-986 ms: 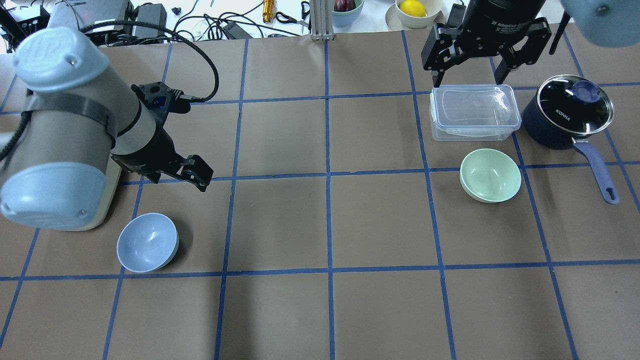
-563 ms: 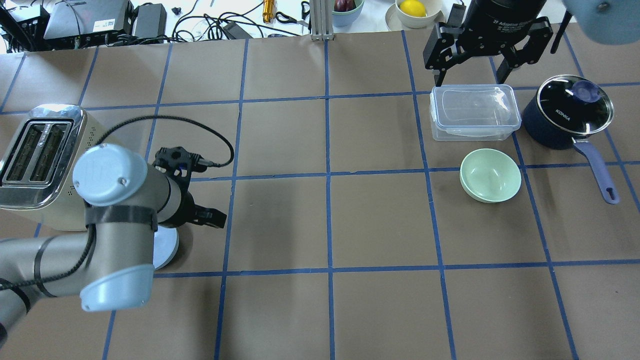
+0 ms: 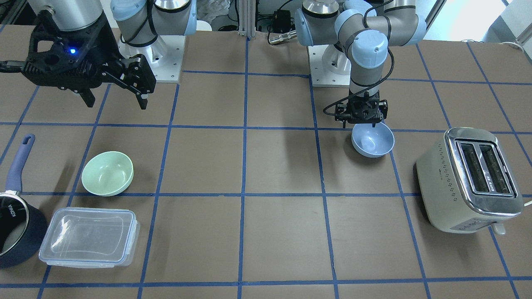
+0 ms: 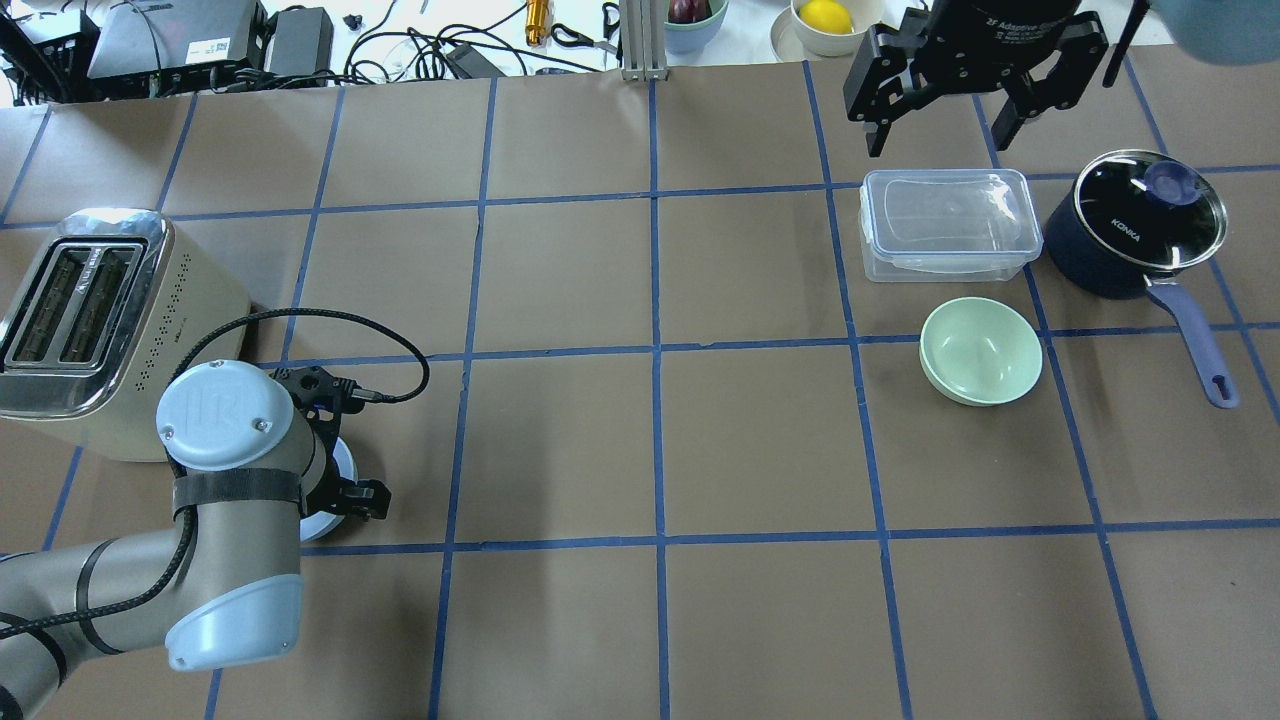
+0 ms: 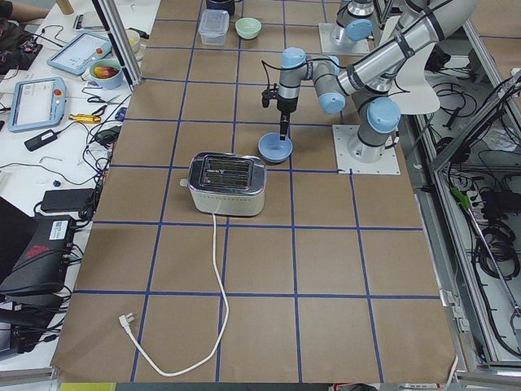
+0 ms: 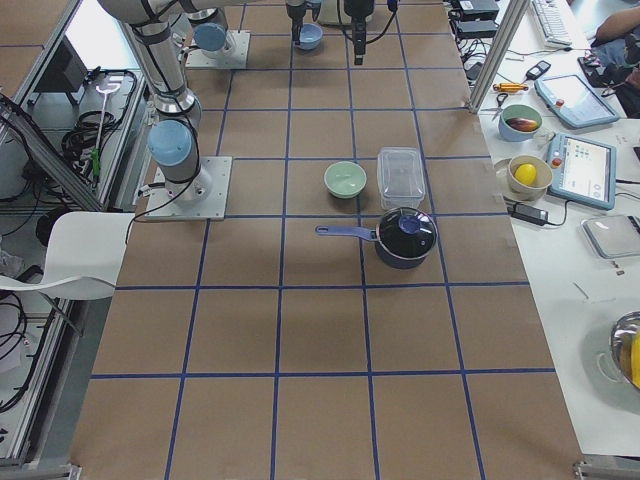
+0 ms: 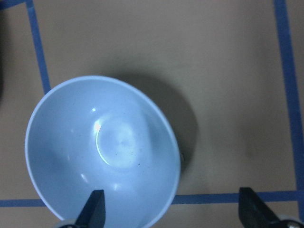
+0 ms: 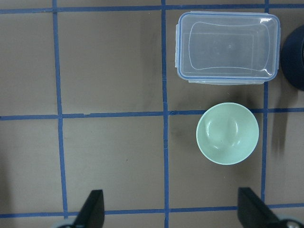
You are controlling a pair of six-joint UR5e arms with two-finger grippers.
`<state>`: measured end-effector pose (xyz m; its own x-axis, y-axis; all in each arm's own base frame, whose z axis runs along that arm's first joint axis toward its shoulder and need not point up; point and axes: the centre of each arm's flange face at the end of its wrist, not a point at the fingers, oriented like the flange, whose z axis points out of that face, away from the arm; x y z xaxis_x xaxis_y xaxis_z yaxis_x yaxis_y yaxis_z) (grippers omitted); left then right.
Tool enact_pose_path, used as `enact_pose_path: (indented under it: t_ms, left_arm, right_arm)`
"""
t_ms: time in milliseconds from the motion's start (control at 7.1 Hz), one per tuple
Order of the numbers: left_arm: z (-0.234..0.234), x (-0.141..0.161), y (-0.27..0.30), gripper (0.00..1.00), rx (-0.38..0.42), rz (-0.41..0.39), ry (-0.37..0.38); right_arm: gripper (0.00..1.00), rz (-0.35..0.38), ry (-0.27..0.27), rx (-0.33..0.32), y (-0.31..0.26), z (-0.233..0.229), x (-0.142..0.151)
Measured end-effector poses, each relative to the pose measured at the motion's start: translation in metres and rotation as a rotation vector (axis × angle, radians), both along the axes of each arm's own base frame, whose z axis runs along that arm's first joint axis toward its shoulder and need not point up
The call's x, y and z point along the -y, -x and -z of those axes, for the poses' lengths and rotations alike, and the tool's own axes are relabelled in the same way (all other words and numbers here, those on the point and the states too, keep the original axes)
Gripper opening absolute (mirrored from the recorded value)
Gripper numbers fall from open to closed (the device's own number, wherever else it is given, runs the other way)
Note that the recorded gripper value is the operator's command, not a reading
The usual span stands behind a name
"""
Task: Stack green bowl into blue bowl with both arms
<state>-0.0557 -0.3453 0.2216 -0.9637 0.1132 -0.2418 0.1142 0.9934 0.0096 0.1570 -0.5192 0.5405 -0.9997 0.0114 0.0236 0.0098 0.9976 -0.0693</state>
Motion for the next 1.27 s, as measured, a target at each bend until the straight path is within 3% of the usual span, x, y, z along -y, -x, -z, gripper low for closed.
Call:
enact_pose_path:
  t_ms: [141,282,423,563,704,986,1268]
  left_arm:
    - [0.003,0.002,-0.002,0.7,-0.017,0.005,-0.008]
    - [0.006,0.004,0.0,0.5,-0.057,0.016,-0.011]
    - [0.008,0.006,0.003,0.5,-0.092,0.032,-0.012]
    - [0.009,0.007,0.004,0.36,-0.107,0.047,-0.015]
    - [0.011,0.007,0.005,0.0,-0.113,0.056,-0.022]
    - [0.016,0.008,0.004,0.0,-0.114,0.063,-0.035]
    - [0.01,0.015,0.005,0.0,-0.111,0.054,-0.004]
  right_arm:
    - [0.96,-0.001,-0.005,0.002,-0.001,0.004,0.002]
    - [0.99,0.0,-0.018,0.005,-0.002,0.01,0.002]
    - [1.0,-0.016,-0.042,0.003,0.001,0.023,0.001]
    - [1.0,-0.044,-0.076,-0.004,0.006,0.04,0.001]
    - [1.0,-0.053,-0.118,-0.005,0.021,0.061,0.001]
    - [1.0,0.025,-0.197,0.017,0.085,0.108,0.002]
    - [1.0,0.0,-0.181,0.028,0.138,0.17,-0.002]
